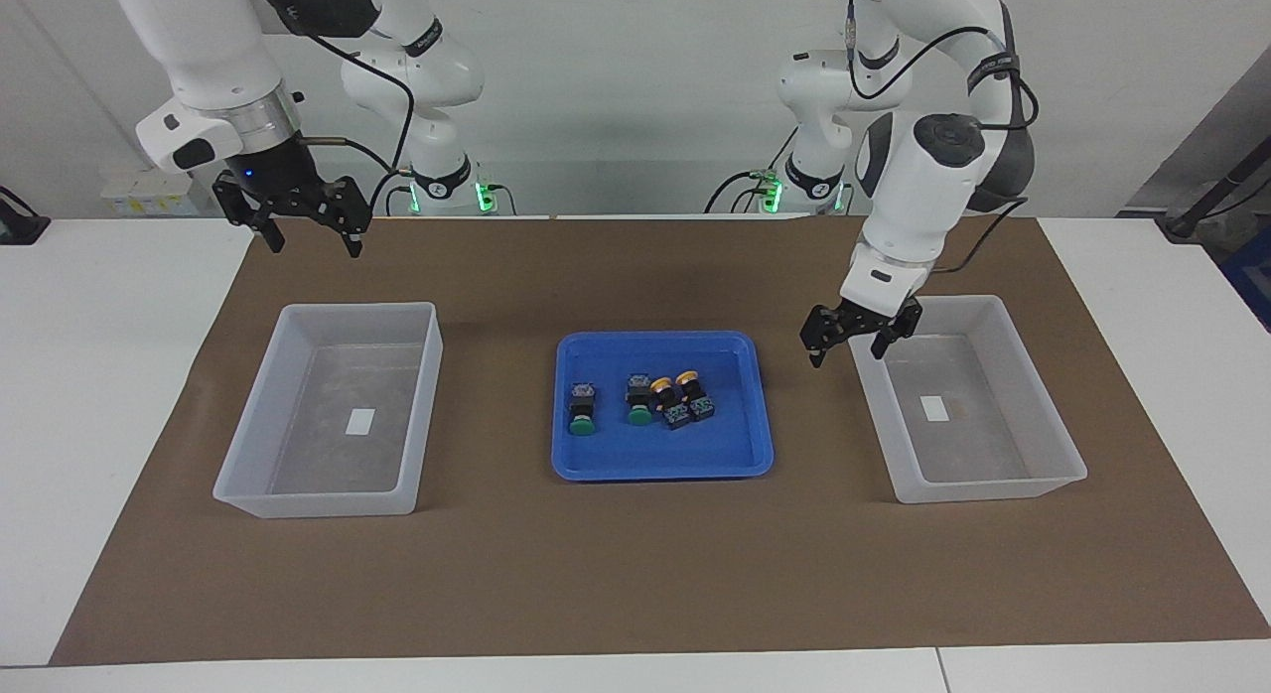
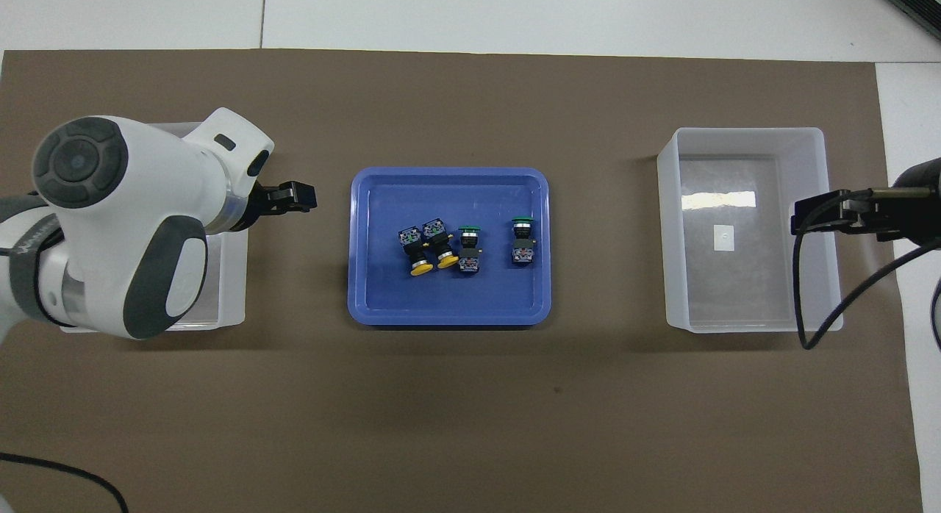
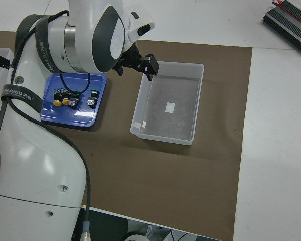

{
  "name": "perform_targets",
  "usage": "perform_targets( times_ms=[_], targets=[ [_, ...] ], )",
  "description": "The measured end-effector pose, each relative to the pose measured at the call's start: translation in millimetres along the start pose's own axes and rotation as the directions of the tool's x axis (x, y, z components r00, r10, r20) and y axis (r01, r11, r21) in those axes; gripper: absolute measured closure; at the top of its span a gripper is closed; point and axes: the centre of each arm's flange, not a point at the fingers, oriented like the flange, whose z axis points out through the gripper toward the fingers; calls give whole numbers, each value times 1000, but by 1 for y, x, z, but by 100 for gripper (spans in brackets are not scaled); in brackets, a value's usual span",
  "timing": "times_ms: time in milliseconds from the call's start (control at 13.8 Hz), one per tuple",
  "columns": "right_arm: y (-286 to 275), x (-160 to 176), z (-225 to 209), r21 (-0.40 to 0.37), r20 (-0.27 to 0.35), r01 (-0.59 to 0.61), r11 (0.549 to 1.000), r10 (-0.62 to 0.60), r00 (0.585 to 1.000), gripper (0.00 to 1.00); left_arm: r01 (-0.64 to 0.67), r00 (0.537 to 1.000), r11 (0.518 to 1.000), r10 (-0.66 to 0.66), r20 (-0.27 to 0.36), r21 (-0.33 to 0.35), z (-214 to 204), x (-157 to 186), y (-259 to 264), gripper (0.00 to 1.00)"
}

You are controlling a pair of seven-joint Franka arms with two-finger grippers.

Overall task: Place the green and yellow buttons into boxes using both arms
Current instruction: 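Move the left gripper from its bin over the blue tray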

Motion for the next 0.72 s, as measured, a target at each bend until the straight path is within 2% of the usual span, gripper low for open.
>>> perform_targets(
  times_ms=[361, 578, 722],
  targets=[
    [1, 0, 0, 0, 1, -2, 1000, 2, 1000, 0, 96, 995, 993, -98, -30, -65, 40, -43, 60, 0],
    [3, 0, 0, 0, 1, -6, 1000, 6, 1000, 0, 167, 985, 980, -170, -14, -107, 89, -73, 111, 0],
    [3, 0, 0, 0, 2, -6, 1000, 6, 1000, 0, 185, 983, 976, -185, 8, -111, 119, -86, 129, 0]
  ],
)
